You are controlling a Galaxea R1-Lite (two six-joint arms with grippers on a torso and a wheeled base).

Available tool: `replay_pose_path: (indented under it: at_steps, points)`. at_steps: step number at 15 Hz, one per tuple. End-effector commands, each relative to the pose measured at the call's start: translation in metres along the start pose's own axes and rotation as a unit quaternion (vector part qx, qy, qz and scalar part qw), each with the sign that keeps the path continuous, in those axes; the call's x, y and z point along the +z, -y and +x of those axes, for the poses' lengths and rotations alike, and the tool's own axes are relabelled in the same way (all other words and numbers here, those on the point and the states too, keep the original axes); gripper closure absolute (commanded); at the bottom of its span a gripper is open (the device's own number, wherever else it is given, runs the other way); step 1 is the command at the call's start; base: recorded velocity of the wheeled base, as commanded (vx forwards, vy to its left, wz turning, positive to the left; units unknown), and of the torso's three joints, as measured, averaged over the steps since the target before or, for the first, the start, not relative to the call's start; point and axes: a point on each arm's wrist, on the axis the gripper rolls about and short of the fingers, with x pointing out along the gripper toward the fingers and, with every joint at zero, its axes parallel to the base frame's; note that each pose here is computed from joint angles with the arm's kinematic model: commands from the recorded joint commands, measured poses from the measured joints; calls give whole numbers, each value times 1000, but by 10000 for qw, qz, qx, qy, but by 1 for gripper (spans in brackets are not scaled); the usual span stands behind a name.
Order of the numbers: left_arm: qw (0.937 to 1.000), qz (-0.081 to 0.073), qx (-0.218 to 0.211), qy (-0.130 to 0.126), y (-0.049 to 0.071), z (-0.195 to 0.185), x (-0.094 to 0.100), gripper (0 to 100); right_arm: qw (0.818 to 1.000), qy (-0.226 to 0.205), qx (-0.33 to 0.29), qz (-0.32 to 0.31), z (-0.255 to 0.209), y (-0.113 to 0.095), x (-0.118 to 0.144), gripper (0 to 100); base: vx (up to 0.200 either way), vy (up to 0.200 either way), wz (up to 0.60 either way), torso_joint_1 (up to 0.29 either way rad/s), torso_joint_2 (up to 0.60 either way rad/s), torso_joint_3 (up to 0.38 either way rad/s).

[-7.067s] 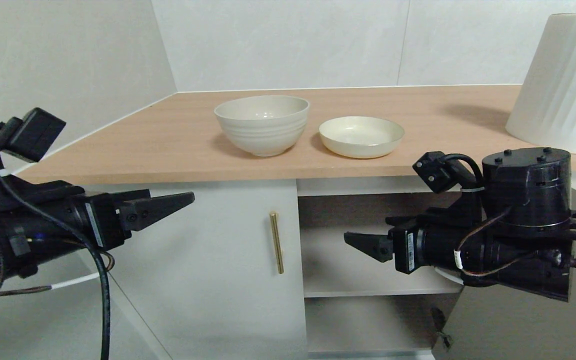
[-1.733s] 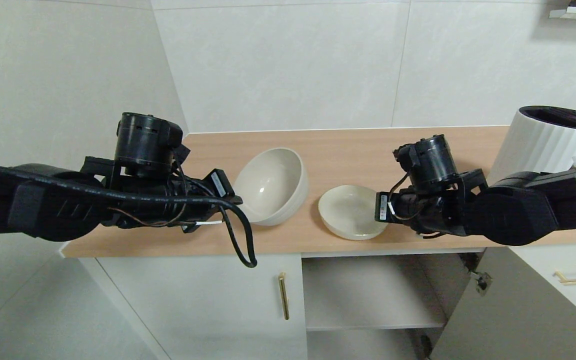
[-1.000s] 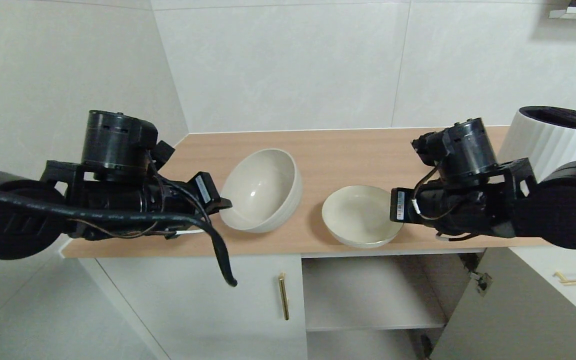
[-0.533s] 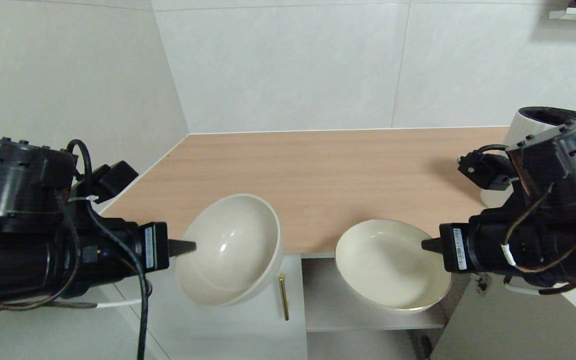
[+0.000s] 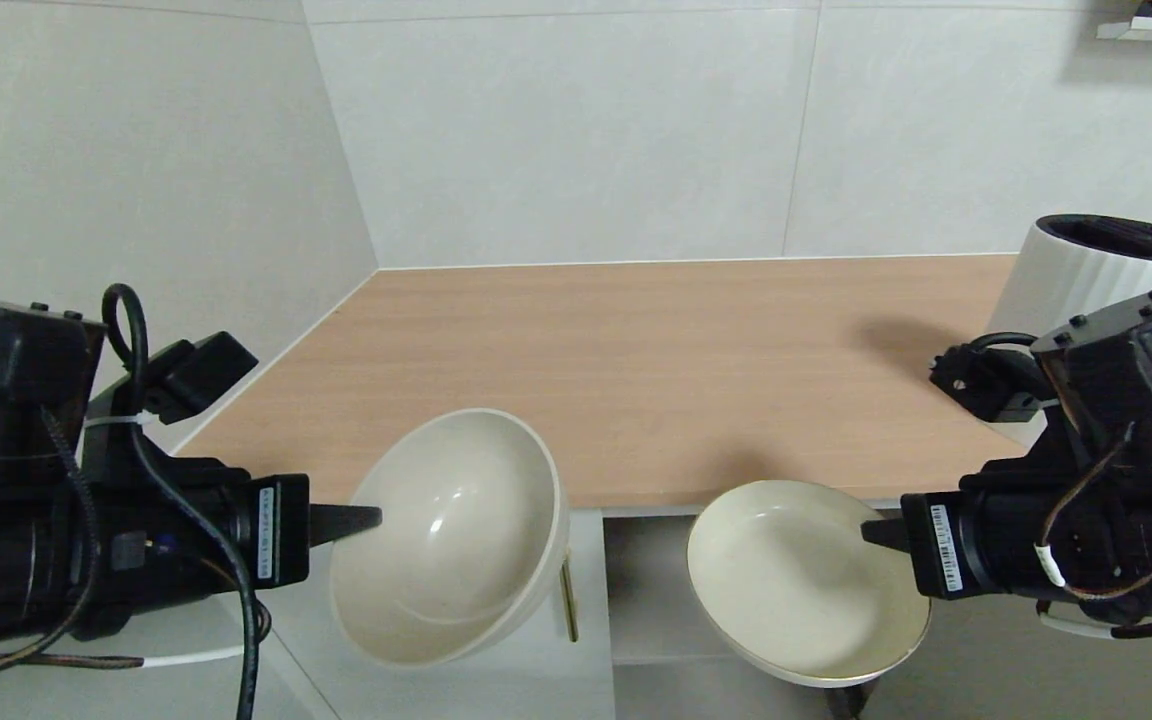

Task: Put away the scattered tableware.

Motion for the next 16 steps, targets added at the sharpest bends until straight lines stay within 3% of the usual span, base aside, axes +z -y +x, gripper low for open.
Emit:
replay_pose_path:
  at_steps: [1,16]
  points:
    - [10000,-8,20,-48,0,3,0,100,9999,-100,-49,-18,7,-1,-2,100,-200,0,0,2,2,-2]
    - [9998,-12,72,-208,-2,11,-3,100,9991,-311,-272,27,30,2,-3,100,-13,0,0,0,0,0]
